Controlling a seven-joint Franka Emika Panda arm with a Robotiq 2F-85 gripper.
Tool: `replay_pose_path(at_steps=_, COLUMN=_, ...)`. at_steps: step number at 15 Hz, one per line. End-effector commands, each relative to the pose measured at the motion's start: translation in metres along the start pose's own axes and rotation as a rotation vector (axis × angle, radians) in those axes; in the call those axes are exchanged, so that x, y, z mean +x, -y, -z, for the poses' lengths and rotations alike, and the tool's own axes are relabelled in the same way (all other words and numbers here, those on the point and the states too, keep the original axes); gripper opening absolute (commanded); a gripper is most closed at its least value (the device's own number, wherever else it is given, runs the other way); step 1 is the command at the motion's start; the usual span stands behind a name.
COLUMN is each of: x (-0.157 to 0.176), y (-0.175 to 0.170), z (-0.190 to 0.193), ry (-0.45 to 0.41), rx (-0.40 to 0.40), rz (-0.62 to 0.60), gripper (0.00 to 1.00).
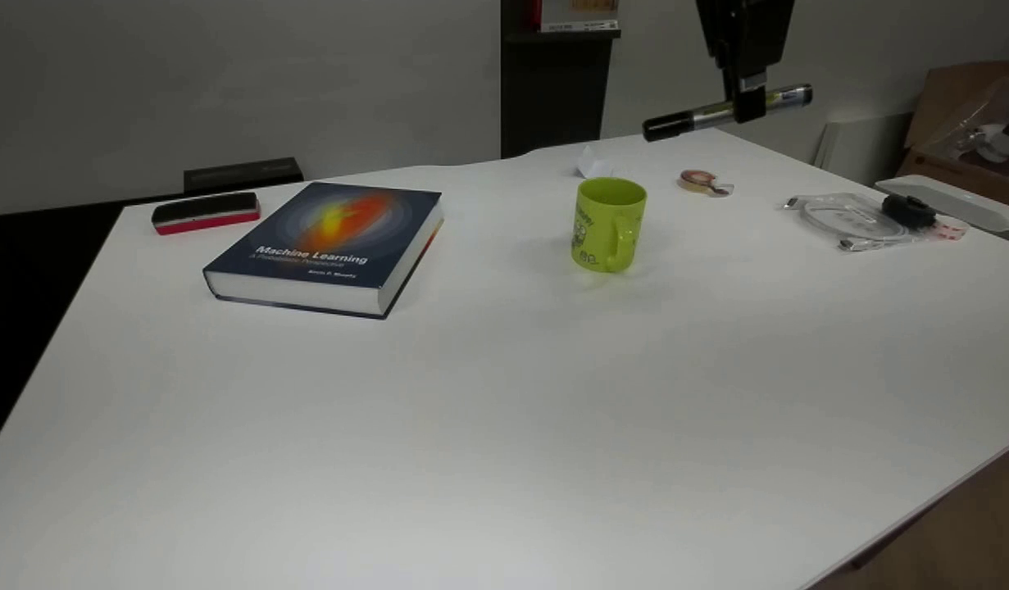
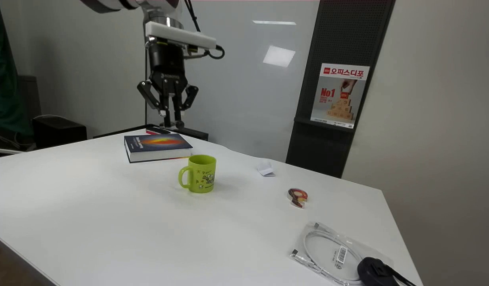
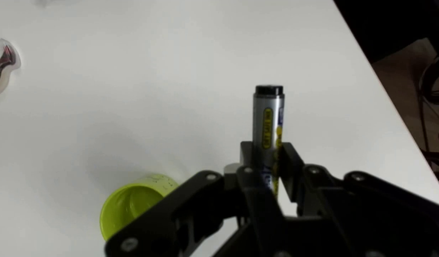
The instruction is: Put the marker into the green cup.
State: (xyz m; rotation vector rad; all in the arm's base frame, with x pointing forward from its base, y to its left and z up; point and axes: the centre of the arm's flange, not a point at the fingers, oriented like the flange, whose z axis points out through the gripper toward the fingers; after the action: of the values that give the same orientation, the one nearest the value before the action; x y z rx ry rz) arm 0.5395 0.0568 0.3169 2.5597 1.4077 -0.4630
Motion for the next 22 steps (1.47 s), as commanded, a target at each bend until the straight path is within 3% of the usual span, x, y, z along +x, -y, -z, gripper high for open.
replay_pose_path(at_steps=1, x=0.004, y=-0.014, z=0.028, ry=0.069, rx=0.071, rz=-0.169, gripper=0.05)
replay_pose_path(at_steps=10, x=0.032, y=-0.048, z=-0.013, ry=0.224, rx=0.218, rz=-0.519, gripper=0.05)
replay_pose_path(at_steps=16, x=0.035, y=-0.066, z=-0.034, ry=0.27, rx=0.423, rz=-0.708, gripper=0.05)
replay_pose_path(at_steps=17, x=0.035, y=-0.066, z=-0.034, ry=0.256, rx=0.433, rz=-0.721, gripper=0.05)
replay_pose_path(at_steps=18, x=0.028, y=-0.052, z=-0.042, ry=0.257, rx=0.394, rz=-0.648, gripper=0.21)
replay_pose_path(at_steps=22, x=0.029, y=-0.059, z=-0.042, ry=0.247, rx=0.418, rz=-0.677, gripper=0.21)
